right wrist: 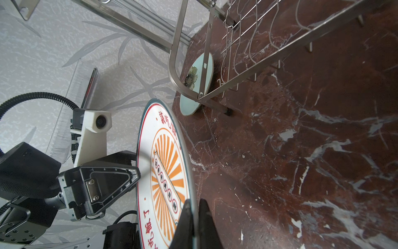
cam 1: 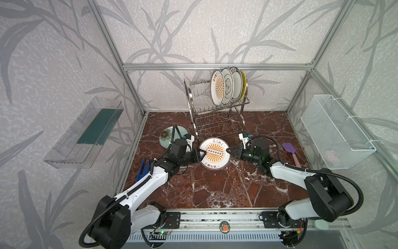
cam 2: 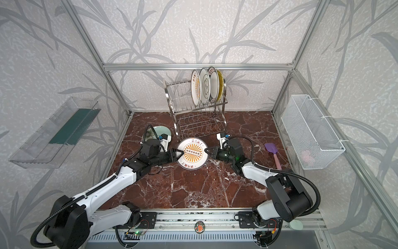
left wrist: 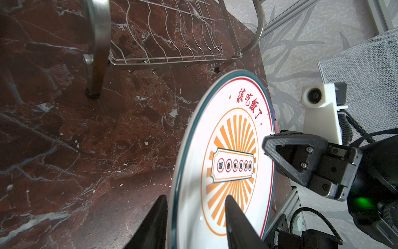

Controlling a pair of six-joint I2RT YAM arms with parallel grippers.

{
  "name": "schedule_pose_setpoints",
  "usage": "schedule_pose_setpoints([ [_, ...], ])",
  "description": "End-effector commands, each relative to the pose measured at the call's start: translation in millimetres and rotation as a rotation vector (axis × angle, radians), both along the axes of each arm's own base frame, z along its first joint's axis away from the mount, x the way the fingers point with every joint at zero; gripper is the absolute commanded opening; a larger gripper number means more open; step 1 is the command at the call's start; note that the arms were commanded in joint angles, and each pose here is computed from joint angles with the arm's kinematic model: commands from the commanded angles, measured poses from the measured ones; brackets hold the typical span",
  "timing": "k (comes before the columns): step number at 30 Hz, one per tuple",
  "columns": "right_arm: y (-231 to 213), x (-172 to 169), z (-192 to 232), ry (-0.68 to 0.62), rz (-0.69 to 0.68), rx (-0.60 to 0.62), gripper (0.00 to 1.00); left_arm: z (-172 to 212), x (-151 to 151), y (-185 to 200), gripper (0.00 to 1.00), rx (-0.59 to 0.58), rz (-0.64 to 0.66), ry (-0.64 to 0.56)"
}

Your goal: Load the plates into the dish rack

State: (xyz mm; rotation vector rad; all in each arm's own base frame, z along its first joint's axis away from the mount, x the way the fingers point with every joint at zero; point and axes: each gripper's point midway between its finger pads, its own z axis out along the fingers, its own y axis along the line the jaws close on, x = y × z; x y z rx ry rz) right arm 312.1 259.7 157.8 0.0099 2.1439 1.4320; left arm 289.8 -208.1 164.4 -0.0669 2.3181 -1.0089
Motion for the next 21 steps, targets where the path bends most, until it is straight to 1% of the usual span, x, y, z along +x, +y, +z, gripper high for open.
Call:
schedule_pose_setpoints([
  [1,0.1,4.1,12.7,-0.050,-0.003,0.040,0.00,4.6,0.6,-4.3,0.41,-0.015,-0.011,-0.015],
  [8,-0.8,4.3,13.3,-0.051,-0.012,0.050,0.00,7.2,-0.6,-5.0,0.40,-0.019,-0.019,-0.028],
  [16,-0.9,4.5,14.6,-0.056,-0.016,0.062,0.00,8.6,-0.6,-5.8,0.31,-0.023,-0.024,-0.032],
  [21,-1.0,4.9,14.5,-0.056,-0.017,0.063,0.00,10.4,-1.0,-6.4,0.29,-0.025,-0.028,-0.039],
])
